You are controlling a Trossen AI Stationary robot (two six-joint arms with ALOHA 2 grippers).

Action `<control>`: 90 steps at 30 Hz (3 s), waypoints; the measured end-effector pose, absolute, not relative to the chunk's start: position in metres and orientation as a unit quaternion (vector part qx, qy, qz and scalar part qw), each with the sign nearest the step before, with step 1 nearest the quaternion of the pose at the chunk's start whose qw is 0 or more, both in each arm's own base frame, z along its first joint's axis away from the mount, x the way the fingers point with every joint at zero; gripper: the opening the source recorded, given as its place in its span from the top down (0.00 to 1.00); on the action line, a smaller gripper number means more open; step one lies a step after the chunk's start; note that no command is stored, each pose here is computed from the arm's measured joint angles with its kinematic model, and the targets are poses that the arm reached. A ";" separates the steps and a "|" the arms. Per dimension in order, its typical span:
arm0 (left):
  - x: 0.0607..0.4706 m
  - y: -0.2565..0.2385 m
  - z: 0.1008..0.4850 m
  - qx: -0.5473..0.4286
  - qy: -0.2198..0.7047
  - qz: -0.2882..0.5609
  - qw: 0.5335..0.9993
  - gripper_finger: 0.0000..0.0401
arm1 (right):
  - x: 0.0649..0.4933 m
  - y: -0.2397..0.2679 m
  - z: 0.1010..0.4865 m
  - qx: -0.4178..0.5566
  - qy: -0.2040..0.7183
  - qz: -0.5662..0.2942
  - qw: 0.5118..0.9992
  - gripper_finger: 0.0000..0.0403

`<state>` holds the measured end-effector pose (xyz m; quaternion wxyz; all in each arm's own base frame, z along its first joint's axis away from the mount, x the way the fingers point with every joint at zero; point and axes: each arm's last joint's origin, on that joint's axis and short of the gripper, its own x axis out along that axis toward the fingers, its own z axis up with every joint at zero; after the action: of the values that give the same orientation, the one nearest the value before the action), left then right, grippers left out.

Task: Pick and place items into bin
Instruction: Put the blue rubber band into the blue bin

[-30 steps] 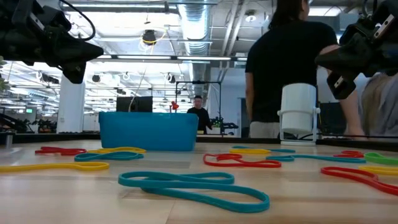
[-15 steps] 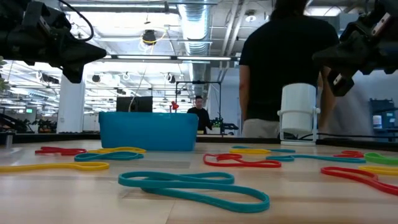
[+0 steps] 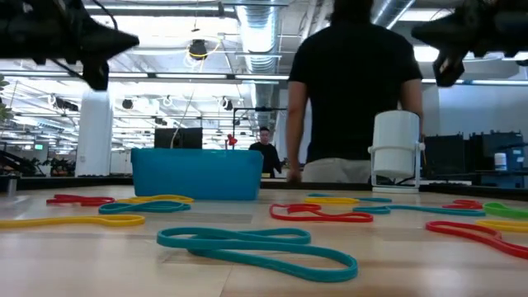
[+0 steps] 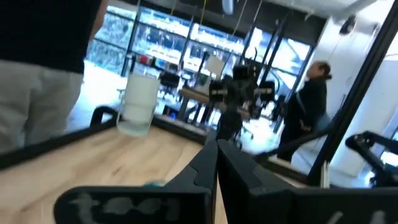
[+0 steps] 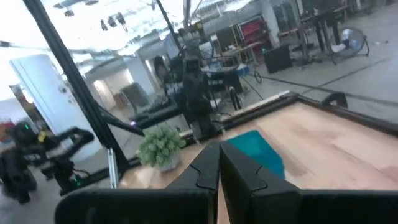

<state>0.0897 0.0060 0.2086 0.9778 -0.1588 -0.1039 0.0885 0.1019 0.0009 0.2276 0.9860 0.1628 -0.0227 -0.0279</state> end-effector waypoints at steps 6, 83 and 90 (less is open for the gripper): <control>0.094 0.005 0.223 -0.154 -0.068 0.075 0.983 1.00 | 0.124 0.002 0.232 0.156 0.070 -0.044 0.984 0.98; 0.138 0.009 0.274 -0.017 0.145 0.164 0.976 1.00 | 0.253 -0.014 0.139 -0.014 0.498 -0.052 0.865 0.85; 0.148 0.009 0.267 -0.008 0.174 0.163 0.971 1.00 | 0.275 -0.016 0.149 -0.032 0.517 -0.043 0.854 0.80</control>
<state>0.1477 0.0092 0.2672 0.9711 -0.0077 0.1738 0.1632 0.2750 -0.0157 0.1492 0.8543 -0.0320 0.5170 -0.0435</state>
